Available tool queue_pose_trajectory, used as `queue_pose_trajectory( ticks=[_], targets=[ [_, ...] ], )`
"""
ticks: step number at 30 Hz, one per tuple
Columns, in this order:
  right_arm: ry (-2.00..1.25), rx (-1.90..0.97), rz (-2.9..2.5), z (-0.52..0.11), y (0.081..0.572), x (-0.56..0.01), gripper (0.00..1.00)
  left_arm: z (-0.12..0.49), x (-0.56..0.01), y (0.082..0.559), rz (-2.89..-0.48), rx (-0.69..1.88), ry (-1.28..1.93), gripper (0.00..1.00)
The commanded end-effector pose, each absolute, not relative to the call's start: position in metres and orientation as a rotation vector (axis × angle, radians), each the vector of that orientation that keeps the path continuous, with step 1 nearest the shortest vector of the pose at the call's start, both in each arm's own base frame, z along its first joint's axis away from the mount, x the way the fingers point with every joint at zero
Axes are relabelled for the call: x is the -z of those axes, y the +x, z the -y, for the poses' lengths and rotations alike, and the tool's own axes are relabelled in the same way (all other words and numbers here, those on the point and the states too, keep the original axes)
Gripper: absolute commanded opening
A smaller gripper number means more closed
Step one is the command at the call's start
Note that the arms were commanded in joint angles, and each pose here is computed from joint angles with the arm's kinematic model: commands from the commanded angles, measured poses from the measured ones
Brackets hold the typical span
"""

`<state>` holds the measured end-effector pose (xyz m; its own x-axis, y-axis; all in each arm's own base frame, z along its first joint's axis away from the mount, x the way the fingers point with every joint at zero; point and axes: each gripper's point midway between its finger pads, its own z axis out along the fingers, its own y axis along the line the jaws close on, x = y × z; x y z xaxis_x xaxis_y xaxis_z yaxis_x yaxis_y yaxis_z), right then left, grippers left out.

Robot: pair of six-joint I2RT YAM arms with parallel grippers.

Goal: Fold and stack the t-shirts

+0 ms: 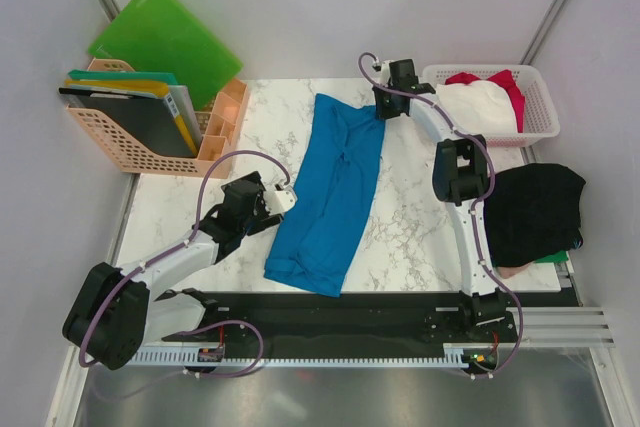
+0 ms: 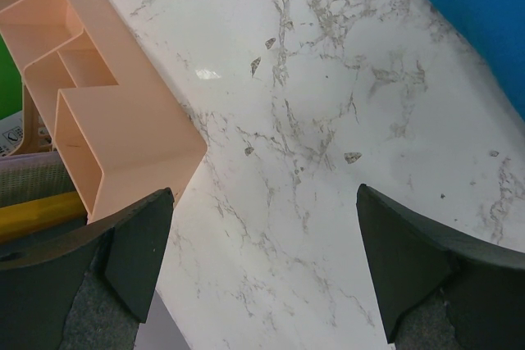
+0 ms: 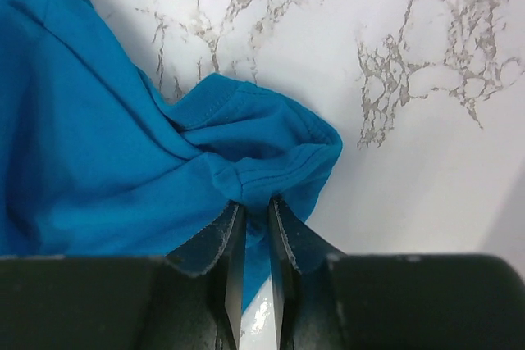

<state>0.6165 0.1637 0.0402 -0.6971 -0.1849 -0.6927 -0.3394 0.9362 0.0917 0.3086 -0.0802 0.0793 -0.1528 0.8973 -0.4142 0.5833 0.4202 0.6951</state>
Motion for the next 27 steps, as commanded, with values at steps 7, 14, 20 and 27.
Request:
queue_pose_trajectory(
  ticks=[7,14,20,27],
  targets=[
    [-0.248,-0.128,-2.186,-0.143,0.637,-0.096,0.18,0.079,-0.093,0.315,-1.838,-0.494,1.225,1.0],
    [-0.185,-0.036,-2.197,-0.126,0.631,-0.095,0.47,0.079,-0.094,0.316,-1.837,-0.496,1.224,1.0],
    [-0.216,0.02,-2.2,-0.117,0.621,-0.093,0.82,0.08,-0.092,0.318,-1.845,-0.492,1.227,1.0],
    [-0.324,-0.163,-2.097,-0.137,0.574,-0.155,0.83,0.083,-0.096,0.316,-1.83,-0.474,1.224,1.0]
  ],
)
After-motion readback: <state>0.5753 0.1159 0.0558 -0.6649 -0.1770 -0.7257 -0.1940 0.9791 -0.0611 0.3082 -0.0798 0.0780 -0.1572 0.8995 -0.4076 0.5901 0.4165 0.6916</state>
